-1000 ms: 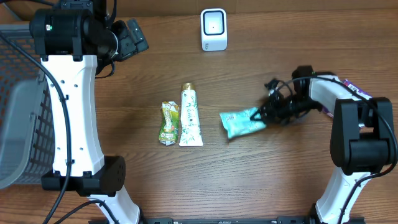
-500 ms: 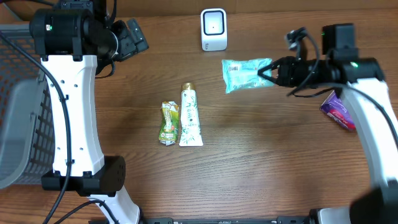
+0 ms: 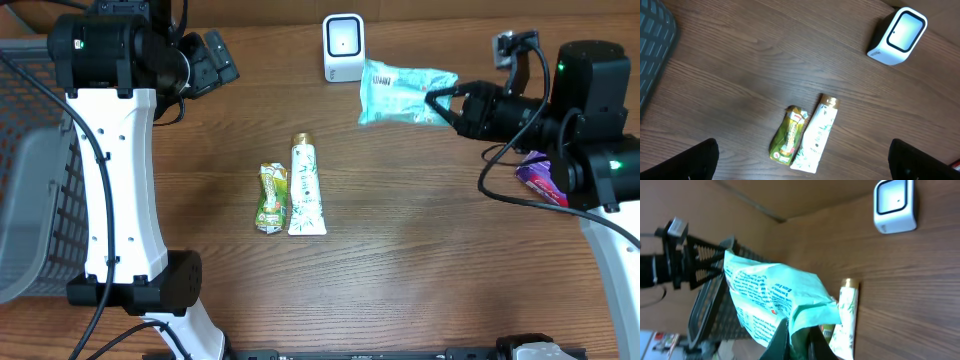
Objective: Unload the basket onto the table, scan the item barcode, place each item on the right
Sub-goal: 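Lift the green packet toward the white scanner, then hold the green packet in front of the white scanner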
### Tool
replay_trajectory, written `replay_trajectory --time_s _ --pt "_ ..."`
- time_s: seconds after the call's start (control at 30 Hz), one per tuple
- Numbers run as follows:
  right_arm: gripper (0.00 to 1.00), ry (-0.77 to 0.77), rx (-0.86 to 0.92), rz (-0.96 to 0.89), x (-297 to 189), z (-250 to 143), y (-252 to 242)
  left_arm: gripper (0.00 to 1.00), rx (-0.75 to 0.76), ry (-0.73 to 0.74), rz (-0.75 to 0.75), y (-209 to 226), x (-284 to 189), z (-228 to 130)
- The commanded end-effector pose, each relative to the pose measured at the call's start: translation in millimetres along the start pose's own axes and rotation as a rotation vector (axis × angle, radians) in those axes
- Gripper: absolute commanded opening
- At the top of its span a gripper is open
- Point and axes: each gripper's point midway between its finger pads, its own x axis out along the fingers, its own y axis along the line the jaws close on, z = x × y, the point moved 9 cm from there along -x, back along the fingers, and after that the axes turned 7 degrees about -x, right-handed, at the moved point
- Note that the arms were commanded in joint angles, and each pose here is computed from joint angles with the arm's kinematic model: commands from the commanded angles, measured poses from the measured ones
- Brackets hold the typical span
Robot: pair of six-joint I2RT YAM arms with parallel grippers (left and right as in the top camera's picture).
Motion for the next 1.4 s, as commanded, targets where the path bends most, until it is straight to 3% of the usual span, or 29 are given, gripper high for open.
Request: replay_trajectory --time_s 0.0,0.27,0.5,0.73,0.9,1.03,1.37 --pt "0.04 -0.097 0.003 -0.123 3 11 13 1.00 0.020 0.009 -0.004 -3 2 -2" --pt "0.04 -0.158 -0.185 -0.495 63 25 28 1.00 0.019 0.008 -0.004 -3 2 -2" --pt "0.04 -0.190 -0.353 -0.818 144 29 -5 1.00 0.019 0.008 -0.004 -3 2 -2" --pt "0.04 -0.256 -0.711 -1.035 219 30 -25 1.00 0.019 0.008 -0.004 -3 2 -2" --pt "0.04 -0.207 -0.966 -1.111 263 23 -48 1.00 0.019 0.008 -0.004 -3 2 -2" --pt "0.04 -0.058 -1.174 -1.151 286 9 -68 0.99 0.019 0.009 -0.004 -3 2 -2" --pt "0.04 -0.119 -1.340 -1.214 316 7 -91 1.00 0.019 0.009 -0.004 -3 2 -2"
